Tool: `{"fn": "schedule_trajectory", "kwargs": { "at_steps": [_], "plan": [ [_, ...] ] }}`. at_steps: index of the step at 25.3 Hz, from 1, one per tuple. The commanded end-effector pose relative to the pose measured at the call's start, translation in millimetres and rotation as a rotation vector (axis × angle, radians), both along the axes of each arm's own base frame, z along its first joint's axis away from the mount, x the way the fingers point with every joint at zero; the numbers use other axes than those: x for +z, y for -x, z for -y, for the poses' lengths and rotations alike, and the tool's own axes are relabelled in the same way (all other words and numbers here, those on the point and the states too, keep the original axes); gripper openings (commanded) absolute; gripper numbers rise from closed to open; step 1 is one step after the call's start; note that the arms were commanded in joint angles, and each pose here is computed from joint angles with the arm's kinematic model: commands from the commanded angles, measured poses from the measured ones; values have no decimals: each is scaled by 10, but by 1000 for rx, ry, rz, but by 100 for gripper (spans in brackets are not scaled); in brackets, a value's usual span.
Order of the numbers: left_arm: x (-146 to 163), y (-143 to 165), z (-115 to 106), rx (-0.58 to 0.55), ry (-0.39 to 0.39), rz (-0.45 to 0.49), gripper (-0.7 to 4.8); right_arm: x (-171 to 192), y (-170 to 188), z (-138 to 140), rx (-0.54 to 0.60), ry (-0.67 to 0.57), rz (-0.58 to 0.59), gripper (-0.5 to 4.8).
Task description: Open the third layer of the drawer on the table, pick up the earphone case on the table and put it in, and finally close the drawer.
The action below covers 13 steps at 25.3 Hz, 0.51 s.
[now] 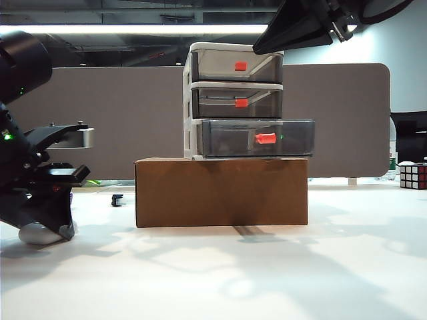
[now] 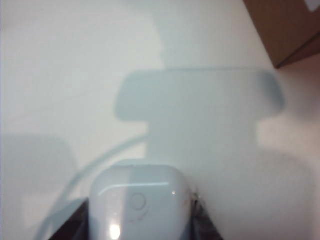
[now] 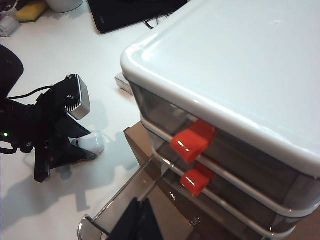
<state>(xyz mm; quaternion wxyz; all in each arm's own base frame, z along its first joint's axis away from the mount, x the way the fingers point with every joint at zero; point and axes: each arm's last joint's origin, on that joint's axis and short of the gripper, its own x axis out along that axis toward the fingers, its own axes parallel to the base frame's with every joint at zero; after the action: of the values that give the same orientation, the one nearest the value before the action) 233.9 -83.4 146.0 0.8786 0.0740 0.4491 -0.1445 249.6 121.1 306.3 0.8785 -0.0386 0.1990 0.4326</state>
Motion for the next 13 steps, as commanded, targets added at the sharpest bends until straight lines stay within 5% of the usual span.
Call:
{"fn": "schedule_trajectory", "kwargs": {
  "at_steps": [1,7,13],
  "plan": [
    [-108,93,-22,-17,-27,-106,105,41,10,2,2,-6,19,-6],
    [312,195,-49,-49,44,70,106,67,34,13,0,-7,26,-6],
    [851,438,-46,-160,229,301,106,83,41,21,-17,-4,37,-6]
  ]
}}
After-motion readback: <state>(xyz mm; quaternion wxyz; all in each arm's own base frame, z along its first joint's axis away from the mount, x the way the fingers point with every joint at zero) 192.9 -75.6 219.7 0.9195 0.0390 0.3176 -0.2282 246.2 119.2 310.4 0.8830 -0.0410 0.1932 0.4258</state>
